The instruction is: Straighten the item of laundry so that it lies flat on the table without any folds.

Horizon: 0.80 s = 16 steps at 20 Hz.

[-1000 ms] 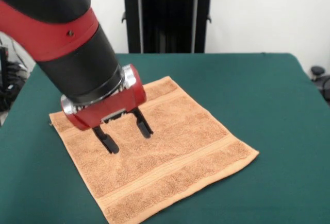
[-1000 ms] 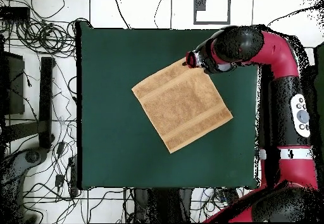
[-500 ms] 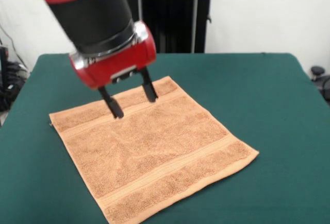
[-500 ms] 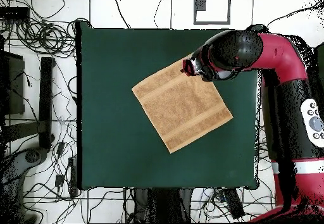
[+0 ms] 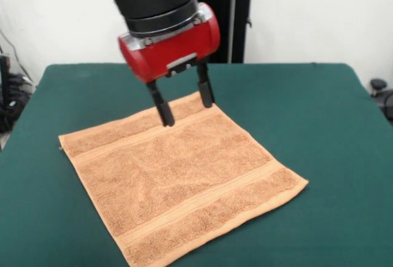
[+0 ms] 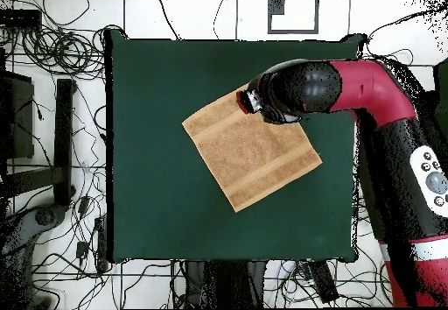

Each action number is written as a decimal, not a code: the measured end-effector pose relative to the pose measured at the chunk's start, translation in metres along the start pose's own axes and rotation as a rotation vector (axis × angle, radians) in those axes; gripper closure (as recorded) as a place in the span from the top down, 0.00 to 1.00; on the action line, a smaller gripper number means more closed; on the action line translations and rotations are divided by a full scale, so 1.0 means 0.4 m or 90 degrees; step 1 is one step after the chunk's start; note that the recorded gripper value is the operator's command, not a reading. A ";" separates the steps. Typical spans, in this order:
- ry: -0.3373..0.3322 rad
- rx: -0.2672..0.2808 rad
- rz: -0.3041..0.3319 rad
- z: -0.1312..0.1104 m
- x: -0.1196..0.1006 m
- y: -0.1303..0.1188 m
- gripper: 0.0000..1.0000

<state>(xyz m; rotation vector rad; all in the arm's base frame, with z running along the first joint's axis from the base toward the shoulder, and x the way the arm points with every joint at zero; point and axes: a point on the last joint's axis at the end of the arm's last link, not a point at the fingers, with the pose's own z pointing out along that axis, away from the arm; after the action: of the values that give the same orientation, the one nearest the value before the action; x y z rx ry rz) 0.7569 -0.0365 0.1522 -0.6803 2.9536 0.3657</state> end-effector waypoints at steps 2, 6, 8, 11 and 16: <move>-0.013 0.006 -0.008 0.004 -0.001 0.013 1.00; -0.040 0.022 -0.028 0.018 0.003 0.052 1.00; -0.046 0.034 -0.038 0.027 0.013 0.071 1.00; -0.047 0.058 -0.049 0.035 0.033 0.091 1.00; -0.046 0.085 -0.058 0.042 0.060 0.107 1.00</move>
<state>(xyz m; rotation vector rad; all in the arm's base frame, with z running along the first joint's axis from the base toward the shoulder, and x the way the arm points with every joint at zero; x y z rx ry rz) 0.7171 -0.0049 0.1417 -0.7635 2.8359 0.1788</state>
